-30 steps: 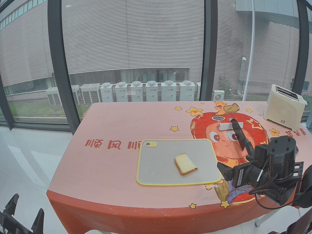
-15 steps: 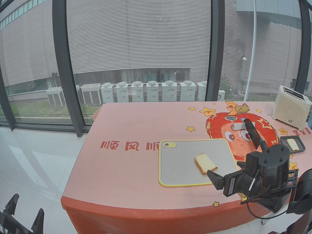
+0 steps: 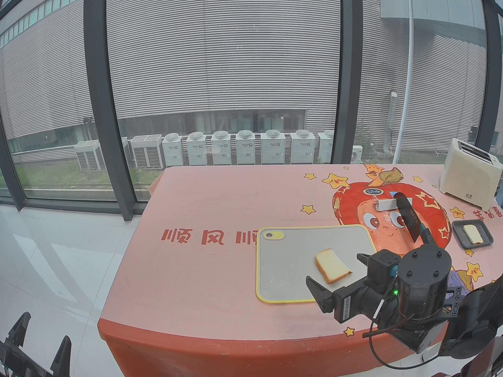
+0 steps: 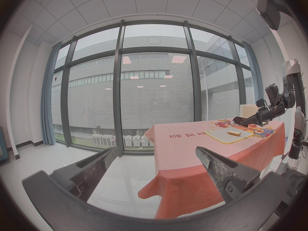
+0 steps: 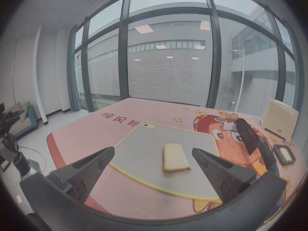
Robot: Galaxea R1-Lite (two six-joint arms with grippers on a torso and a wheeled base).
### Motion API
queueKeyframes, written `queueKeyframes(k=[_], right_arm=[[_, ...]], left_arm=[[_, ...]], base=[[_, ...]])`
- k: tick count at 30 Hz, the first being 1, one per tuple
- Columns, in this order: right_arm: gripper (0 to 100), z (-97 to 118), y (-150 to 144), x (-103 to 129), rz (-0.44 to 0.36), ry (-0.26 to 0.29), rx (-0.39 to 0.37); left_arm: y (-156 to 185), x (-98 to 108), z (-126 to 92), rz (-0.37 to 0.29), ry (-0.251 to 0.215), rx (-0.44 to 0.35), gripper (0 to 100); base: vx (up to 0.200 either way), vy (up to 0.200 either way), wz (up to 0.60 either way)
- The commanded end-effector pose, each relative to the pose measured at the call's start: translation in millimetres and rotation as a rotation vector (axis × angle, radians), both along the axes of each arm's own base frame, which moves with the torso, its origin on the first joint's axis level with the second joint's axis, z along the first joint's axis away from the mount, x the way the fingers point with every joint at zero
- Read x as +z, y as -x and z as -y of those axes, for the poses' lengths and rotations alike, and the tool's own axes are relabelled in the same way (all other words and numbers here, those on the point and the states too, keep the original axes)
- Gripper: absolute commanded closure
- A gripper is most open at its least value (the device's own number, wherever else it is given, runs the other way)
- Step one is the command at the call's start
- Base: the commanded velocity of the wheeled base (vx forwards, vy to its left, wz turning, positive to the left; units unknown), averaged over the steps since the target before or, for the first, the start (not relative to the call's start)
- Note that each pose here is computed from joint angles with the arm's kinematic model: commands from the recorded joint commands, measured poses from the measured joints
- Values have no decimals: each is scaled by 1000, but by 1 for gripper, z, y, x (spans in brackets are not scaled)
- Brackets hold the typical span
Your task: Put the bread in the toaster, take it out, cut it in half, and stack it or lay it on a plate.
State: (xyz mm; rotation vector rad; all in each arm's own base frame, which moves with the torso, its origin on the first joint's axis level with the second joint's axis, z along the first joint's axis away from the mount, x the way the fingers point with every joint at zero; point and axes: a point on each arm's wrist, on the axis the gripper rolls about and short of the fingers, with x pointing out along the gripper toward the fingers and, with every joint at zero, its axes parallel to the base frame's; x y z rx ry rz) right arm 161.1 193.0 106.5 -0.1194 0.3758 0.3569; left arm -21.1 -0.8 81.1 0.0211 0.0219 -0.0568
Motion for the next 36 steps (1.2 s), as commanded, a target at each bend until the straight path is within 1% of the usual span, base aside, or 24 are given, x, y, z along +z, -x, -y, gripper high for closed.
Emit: queueKeyframes(k=[1,2,4,8,13,19,22,25,27,31,36], right_arm=[[0,-8,-6,8,-4,0,14],[0,-8,-6,8,-4,0,14],[0,-11,-10,13,-43,12,41],[0,-10,-16,16,-124,51,42],[0,-13,-22,17,-193,27,51],[0,-16,-32,14,-213,35,36],[0,-20,-37,5,-233,51,31],[0,-23,-42,-2,-259,41,13],[0,-26,-42,-5,-275,30,15],[0,-29,-42,-12,-293,36,12],[0,-30,-42,-14,-300,42,12]], left_arm=[[-1,-5,0,-19,0,0,0],[-1,-5,0,-19,0,0,0],[-1,-5,0,-19,0,1,0],[-1,-5,0,-19,0,0,0],[-1,-5,0,-19,0,0,0],[-1,-5,0,-19,0,0,0],[-1,-5,0,-19,0,1,0],[-1,-5,0,-19,-2,0,0],[-1,-5,0,-19,0,0,0],[-1,-5,0,-19,0,0,0],[-1,-5,0,-19,0,1,0]], base=[[0,0,0],[0,0,0],[0,0,0],[0,0,0],[0,0,0],[0,0,0],[0,0,0],[0,0,0],[0,0,0],[0,0,0],[0,0,0]])
